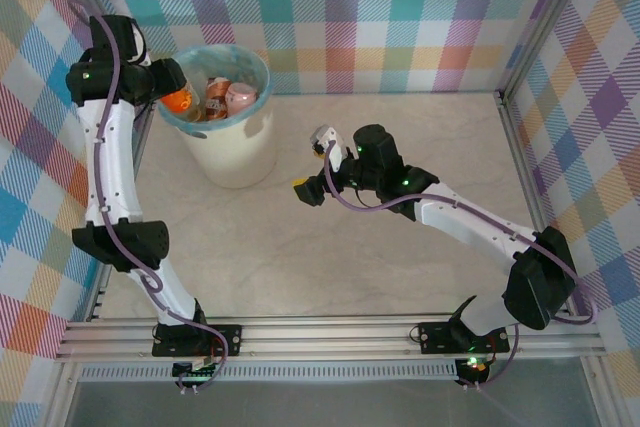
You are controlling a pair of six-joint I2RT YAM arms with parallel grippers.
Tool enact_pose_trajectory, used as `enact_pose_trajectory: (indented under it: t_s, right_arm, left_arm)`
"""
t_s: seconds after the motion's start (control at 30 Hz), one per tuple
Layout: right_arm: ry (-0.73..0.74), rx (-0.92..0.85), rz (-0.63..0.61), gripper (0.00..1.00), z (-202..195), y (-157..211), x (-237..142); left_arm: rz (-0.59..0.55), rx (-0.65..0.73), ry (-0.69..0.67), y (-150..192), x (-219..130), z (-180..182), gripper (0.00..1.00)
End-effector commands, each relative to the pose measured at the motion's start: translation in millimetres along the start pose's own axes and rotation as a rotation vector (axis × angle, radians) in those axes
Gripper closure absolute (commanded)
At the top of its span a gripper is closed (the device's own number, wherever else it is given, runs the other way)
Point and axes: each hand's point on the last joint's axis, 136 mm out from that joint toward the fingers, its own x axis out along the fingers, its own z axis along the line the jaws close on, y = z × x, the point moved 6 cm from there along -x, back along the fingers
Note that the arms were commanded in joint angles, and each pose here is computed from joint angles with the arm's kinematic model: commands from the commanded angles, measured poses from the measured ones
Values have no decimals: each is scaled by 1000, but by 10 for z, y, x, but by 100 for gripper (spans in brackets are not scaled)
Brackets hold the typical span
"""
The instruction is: Put the plastic bottles in the bin
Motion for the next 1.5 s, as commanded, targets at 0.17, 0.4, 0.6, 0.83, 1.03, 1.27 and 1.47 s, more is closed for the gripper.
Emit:
enact_pose_trajectory:
  t_s: [0.17,0.4,0.6,0.83,1.03,1.27,1.47]
  right_arm:
    - [-15,-11,34,0,41,67,-4]
    - [-19,5,31,0,62,87,-17]
    - [-31,5,32,0,98,42,-3]
    - [-35,-7,21,0,139,-18,-13]
    - [-23,-16,16,0,139,-36,-35]
    - [65,-21,33,0,43,-69,-58]
    - [218,6,24,0,-219,-85,-188]
  left_arm:
    - [209,141,-40,415,635,-248,45]
    - [321,175,-91,636,950,-226,43]
    - [239,159,-34,443,759,-328,27]
    - [-8,129,15,-7,43,-430,6]
    - [-111,121,2,-91,-367,-385,10]
    - [-200,77,133,134,-758,-429,24]
    - [-355,116,277,823,-935,-403,24]
